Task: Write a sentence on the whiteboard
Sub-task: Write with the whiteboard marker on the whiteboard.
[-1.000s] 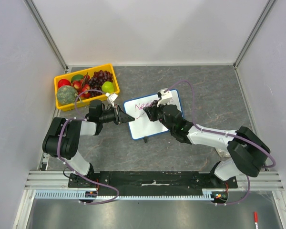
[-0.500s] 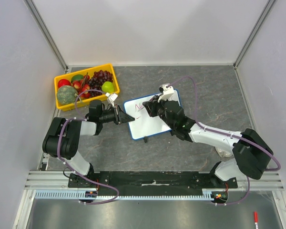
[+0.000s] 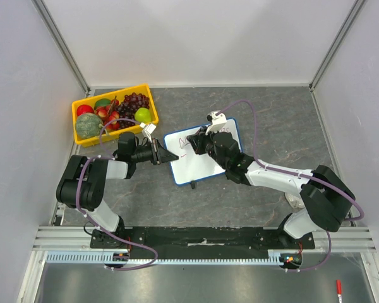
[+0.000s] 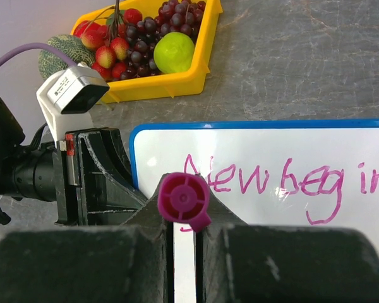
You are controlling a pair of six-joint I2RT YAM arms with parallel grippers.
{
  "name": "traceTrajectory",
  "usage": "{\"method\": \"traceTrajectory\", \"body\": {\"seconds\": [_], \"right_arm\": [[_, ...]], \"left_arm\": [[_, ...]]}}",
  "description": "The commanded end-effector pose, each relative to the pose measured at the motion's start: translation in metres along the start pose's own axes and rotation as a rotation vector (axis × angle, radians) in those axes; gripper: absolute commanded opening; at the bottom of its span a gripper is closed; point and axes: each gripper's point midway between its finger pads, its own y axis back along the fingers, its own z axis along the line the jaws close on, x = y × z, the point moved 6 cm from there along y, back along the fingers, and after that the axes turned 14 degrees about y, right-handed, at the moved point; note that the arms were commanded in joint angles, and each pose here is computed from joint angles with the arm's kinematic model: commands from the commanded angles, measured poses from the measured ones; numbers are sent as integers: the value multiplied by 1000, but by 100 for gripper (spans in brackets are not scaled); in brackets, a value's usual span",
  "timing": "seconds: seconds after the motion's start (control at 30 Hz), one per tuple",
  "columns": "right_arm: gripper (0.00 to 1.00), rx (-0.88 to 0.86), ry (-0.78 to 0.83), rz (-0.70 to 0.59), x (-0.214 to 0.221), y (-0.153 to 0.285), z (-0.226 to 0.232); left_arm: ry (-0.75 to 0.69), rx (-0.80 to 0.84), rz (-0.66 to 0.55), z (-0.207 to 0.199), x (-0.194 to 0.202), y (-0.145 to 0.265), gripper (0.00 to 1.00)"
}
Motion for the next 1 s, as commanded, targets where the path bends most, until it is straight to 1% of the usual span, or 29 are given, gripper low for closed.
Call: {"method": "traceTrajectory", "body": {"seconds": [0.0, 0.5, 0.97], "right_arm": [[0, 12, -16, -23, -3, 4, -3], [0, 26, -8, 18, 14, 13, -9], [0, 2, 3, 69, 27, 20, -10]], "left_arm": [[-47, -25, -8, 5, -2, -2, 2], [-49, -29, -10, 6, -2, -1, 2], [-53, -27, -9, 5, -3, -1, 2]]}}
